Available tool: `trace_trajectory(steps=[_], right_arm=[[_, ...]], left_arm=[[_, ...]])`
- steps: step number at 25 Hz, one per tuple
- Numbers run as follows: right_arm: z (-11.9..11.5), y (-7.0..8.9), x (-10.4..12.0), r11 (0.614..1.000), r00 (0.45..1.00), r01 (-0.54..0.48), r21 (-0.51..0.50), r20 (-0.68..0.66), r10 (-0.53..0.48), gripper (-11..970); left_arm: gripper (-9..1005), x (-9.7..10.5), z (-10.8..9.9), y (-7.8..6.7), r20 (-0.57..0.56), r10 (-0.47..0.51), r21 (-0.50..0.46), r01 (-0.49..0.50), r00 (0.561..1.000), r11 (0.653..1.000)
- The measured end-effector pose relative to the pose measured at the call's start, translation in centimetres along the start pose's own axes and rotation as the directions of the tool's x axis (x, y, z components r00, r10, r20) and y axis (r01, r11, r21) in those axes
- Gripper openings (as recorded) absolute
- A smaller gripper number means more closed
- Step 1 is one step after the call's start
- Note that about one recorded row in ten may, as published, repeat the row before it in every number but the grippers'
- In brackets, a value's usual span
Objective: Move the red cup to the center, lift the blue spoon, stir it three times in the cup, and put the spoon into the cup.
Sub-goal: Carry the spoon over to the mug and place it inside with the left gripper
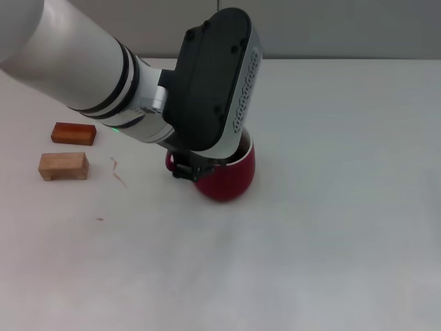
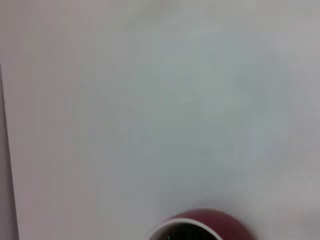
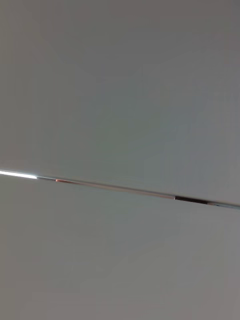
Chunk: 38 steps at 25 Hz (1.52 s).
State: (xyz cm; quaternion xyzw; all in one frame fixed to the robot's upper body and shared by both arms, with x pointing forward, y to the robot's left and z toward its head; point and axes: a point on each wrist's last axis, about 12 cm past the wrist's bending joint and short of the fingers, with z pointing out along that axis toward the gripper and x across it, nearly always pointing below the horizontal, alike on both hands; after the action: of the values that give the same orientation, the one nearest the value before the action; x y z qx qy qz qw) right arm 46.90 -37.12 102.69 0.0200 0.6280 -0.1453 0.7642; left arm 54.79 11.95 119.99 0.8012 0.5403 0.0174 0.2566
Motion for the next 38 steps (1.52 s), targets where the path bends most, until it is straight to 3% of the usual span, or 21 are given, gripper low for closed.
trace_trajectory(steps=[11, 27, 38], right_arm=[[0.0, 0.0, 0.0, 1.000, 1.000, 0.001, -0.002, -0.002, -0.001, 629], [0.0, 0.1, 0.0, 1.000, 1.000, 0.000, -0.004, 0.000, 0.000, 629], [0.2, 0.2, -0.1, 1.000, 1.000, -0.001, -0.007, 0.003, 0.001, 629]], left_arm=[[143, 0.3, 0.9, 1.0, 0.030, -0.053, -0.097, 0.056, 0.998, 0.994], [144, 0.8, 1.2, 0.7, -0.020, -0.088, -0.096, 0.085, 0.996, 0.992], [372, 1.2, 1.6, 0.4, -0.062, -0.100, -0.092, 0.094, 0.993, 0.991]])
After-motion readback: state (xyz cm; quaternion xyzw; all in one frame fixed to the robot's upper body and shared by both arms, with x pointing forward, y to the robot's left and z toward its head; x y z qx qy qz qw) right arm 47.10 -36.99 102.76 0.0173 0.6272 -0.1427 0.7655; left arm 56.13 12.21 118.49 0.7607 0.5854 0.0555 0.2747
